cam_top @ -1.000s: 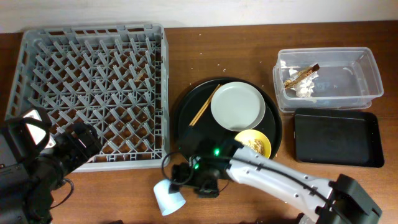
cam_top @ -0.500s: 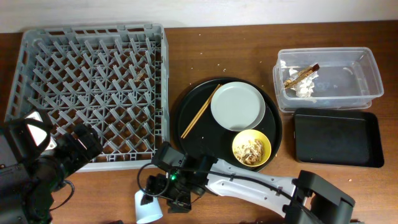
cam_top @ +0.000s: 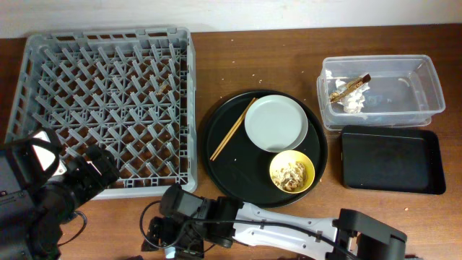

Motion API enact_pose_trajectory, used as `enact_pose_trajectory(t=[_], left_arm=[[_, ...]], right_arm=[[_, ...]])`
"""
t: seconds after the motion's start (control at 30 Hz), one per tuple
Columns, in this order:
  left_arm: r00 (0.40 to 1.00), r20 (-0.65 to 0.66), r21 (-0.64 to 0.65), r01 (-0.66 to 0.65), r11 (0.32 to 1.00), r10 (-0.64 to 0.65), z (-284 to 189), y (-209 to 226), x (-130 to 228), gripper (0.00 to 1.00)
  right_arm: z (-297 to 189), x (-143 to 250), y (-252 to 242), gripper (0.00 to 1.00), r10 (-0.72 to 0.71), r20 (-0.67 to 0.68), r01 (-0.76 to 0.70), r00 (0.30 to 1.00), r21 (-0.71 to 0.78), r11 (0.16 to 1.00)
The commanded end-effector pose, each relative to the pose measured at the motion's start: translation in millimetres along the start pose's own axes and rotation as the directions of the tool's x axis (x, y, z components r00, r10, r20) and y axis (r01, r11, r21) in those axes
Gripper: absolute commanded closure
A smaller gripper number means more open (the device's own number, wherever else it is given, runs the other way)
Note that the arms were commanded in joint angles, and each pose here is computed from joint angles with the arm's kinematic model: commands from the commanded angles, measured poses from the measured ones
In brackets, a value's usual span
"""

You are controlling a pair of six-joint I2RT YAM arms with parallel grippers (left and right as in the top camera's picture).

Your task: Sort waste into correct bins and load items into the dishwasher rack

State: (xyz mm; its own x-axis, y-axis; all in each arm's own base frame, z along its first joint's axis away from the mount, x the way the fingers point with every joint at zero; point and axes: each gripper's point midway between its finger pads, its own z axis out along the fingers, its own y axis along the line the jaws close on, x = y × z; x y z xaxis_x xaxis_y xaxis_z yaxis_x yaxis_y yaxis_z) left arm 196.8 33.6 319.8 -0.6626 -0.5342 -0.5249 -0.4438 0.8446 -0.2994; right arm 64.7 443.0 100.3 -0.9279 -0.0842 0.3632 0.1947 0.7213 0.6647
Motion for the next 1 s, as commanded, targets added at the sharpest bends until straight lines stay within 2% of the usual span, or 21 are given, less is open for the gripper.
enact_pose_trajectory(t=[0.0, 0.17, 0.37, 0.4, 0.43, 0.5, 0.53, 0.67, 0.77, 0.8, 0.87, 0.93, 0.97], left_arm=[[1.0, 0.006, -0.004, 0.006, 1.0, -0.006, -1, 1, -1, 0.01], [1.0, 0.003, -0.005, 0.007, 1.0, -0.007, -1, 1, -1, 0.01], [1.0, 0.003, -0.005, 0.006, 1.0, -0.006, -1, 1, 0, 0.01], [1.0, 0.003, -0.005, 0.007, 1.0, -0.007, -1, 1, 0, 0.01], [1.0, 0.003, -0.005, 0.006, 1.0, -0.006, -1, 1, 0, 0.01], [1.0, 0.003, -0.005, 0.006, 1.0, -0.006, -1, 1, -1, 0.01], [1.0, 0.003, -0.005, 0.006, 1.0, -0.006, -1, 1, 0, 0.01], [1.0, 0.003, -0.005, 0.007, 1.0, -0.007, -1, 1, 0, 0.01], [1.0, 0.003, -0.005, 0.007, 1.0, -0.007, -1, 1, 0, 0.01], [1.0, 0.0, 0.003, 0.006, 1.0, -0.006, -1, 0, 0, 0.01], [1.0, -0.018, 0.076, 0.005, 0.997, -0.004, -2, -13, 3, 0.01], [1.0, -0.014, 0.104, 0.002, 0.995, -0.001, -2, -18, 1, 0.01], [1.0, -0.009, 0.105, 0.001, 0.994, 0.0, -2, -18, 0, 0.01]], right_arm=[[2, -4, -5, 0.1, 0.014, 0.031, -0.015, 0.999, 0.019, 1.0], [-10, -26, -30, 0.09, 0.106, 0.087, -0.115, 0.991, 0.101, 0.988], [-39, -74, -43, 0.12, 0.088, 0.165, -0.107, 0.982, 0.106, 0.989], [-47, -87, -45, 0.31, 0.064, 0.19, -0.085, 0.98, 0.105, 0.991], [-48, -88, -45, 0.51, 0.049, 0.185, -0.069, 0.982, 0.105, 0.992], [-46, -79, -45, 0.85, 0.049, 0.14, -0.064, 0.989, 0.103, 0.993], [-45, -76, -46, 0.94, 0.053, 0.123, -0.067, 0.991, 0.105, 0.992], [-49, -68, -40, 0.96, -0.029, 0.082, 0.021, 0.996, 0.095, 0.995], [-77, -66, -26, 0.96, -0.167, 0.141, 0.156, 0.976, 0.09, 0.984], [-94, -68, -26, 0.96, -0.215, 0.179, 0.195, 0.96, 0.123, 0.973], [-146, -84, -44, 0.96, -0.277, 0.288, 0.193, 0.917, 0.286, 0.938], [-192, -109, -71, 0.96, -0.343, 0.338, 0.181, 0.877, 0.429, 0.885], [-200, -117, -75, 0.96, -0.361, 0.341, 0.191, 0.868, 0.442, 0.877]])
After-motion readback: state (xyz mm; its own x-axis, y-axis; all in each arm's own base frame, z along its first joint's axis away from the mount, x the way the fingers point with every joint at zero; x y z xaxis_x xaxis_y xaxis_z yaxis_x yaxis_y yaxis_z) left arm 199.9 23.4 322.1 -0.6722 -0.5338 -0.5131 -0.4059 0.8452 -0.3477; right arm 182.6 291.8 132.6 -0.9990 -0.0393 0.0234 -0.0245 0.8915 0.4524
